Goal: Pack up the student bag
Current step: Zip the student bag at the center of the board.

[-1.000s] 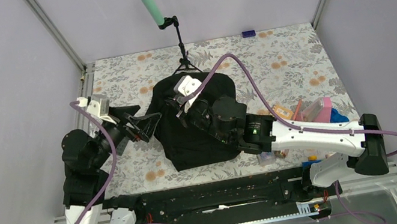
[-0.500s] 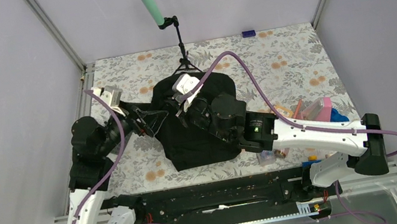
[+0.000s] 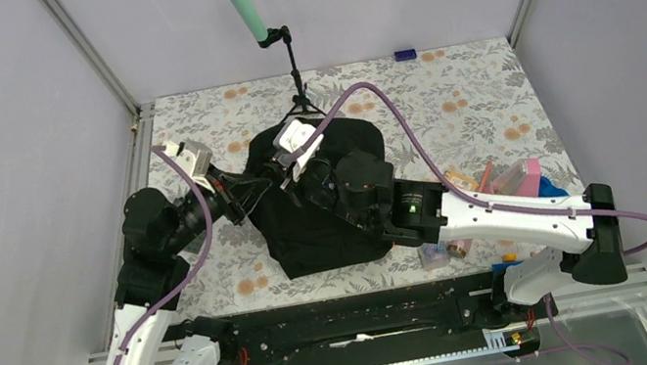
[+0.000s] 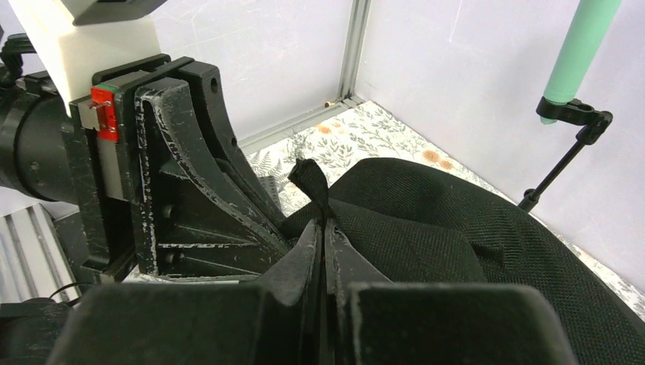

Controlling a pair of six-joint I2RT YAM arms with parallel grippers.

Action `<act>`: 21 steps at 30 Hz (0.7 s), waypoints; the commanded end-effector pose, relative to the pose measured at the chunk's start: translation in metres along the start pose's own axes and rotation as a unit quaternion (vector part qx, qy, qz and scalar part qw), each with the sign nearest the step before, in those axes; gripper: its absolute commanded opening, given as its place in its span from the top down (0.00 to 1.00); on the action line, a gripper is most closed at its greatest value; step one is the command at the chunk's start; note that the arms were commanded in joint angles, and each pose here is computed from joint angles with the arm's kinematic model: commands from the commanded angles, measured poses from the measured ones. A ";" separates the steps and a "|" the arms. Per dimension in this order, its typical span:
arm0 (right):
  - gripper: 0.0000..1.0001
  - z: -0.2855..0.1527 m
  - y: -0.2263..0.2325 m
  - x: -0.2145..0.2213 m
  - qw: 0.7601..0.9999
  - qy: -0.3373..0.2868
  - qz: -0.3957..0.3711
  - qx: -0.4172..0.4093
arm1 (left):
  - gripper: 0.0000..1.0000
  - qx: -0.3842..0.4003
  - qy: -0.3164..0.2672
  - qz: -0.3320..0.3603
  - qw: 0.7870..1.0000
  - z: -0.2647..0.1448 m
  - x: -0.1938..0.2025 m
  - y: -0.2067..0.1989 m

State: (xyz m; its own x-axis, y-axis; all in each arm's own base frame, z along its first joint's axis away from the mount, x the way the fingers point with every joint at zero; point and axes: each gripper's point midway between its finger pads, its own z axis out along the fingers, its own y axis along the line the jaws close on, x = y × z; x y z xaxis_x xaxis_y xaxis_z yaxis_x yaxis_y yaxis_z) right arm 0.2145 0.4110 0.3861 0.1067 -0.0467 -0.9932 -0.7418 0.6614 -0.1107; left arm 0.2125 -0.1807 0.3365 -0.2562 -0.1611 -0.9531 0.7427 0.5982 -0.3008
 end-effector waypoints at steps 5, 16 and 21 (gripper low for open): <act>1.00 -0.005 -0.010 -0.058 0.996 -0.058 -0.021 0.069 | 1.00 -0.050 -0.017 0.011 0.999 0.002 -0.005 0.019; 1.00 -0.029 -0.056 -0.071 0.974 -0.069 -0.012 0.213 | 1.00 -0.217 -0.015 -0.054 0.975 -0.019 0.001 0.067; 1.00 -0.047 -0.072 -0.070 0.967 -0.076 0.001 0.242 | 1.00 -0.247 -0.027 -0.068 0.966 -0.029 -0.004 0.071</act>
State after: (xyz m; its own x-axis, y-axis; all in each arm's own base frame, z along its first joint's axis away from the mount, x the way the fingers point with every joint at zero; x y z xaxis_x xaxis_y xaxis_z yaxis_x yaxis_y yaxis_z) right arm 0.2246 0.3969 0.3908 0.1933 -0.1800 -0.9645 -0.5090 0.8220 -0.2554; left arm 0.2336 -0.1557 0.3301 -0.3037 -0.2556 -0.9178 0.5395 0.7479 -0.3868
